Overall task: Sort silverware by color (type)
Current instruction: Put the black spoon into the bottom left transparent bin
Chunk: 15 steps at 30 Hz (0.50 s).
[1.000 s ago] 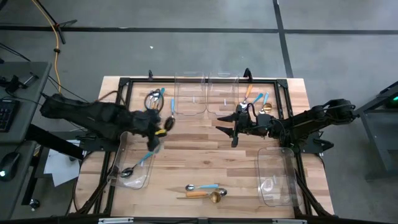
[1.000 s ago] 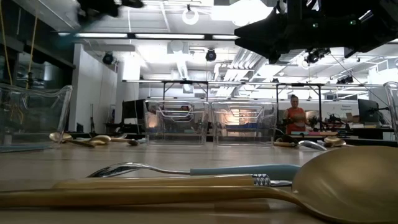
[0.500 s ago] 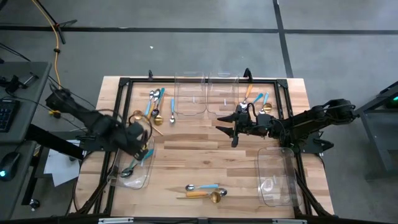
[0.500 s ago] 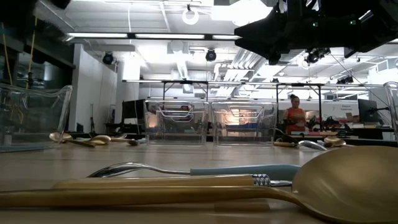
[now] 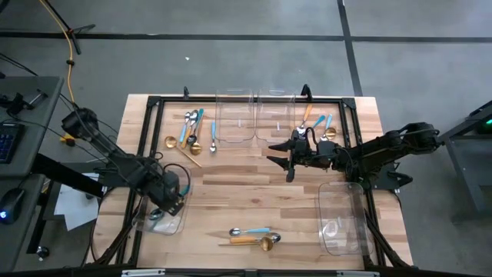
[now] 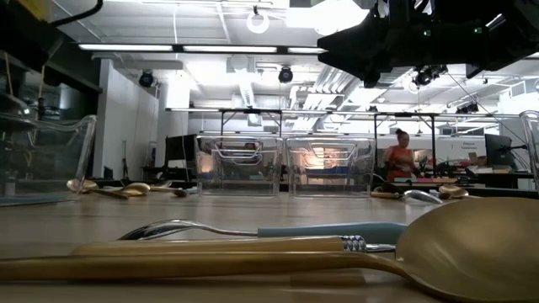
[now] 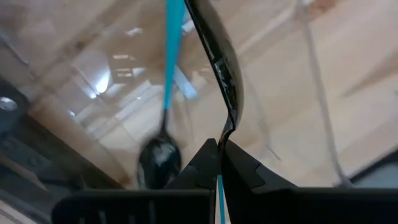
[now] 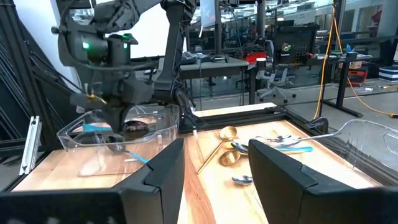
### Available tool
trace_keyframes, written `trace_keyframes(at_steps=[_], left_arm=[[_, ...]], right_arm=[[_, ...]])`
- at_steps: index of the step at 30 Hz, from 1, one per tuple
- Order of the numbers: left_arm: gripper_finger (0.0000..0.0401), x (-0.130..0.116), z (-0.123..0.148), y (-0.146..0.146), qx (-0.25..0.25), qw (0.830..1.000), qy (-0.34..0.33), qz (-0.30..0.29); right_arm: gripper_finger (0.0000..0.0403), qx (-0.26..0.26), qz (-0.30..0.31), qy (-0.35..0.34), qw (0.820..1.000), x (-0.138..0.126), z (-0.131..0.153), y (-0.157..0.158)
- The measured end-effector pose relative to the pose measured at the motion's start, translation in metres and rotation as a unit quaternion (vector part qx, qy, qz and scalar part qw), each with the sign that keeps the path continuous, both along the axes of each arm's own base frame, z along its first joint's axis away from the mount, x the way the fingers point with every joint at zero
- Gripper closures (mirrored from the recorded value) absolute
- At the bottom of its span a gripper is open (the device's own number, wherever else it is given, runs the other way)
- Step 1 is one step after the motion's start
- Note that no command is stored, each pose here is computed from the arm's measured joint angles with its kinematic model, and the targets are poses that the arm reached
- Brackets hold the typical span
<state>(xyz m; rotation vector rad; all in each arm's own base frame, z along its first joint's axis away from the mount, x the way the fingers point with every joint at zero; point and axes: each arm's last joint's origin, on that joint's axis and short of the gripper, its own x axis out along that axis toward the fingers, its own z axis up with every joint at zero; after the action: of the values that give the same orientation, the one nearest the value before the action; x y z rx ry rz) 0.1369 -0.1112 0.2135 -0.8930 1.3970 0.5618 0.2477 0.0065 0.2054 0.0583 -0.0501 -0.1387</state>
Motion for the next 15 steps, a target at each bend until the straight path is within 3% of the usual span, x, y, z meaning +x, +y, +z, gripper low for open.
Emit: trace_keyframes(at_steps=[4, 15], left_arm=[[0.0401, 0.002, -0.01, 0.001, 0.023, 1.0, 0.006, -0.006], [0.0401, 0.005, -0.043, 0.004, 0.02, 1.0, 0.015, -0.009]], right_arm=[[0.024, 0.0, 0.0, 0.0, 1.0, 0.0, 0.0, 0.0], [0.024, 0.0, 0.0, 0.0, 1.0, 0.0, 0.0, 0.0]])
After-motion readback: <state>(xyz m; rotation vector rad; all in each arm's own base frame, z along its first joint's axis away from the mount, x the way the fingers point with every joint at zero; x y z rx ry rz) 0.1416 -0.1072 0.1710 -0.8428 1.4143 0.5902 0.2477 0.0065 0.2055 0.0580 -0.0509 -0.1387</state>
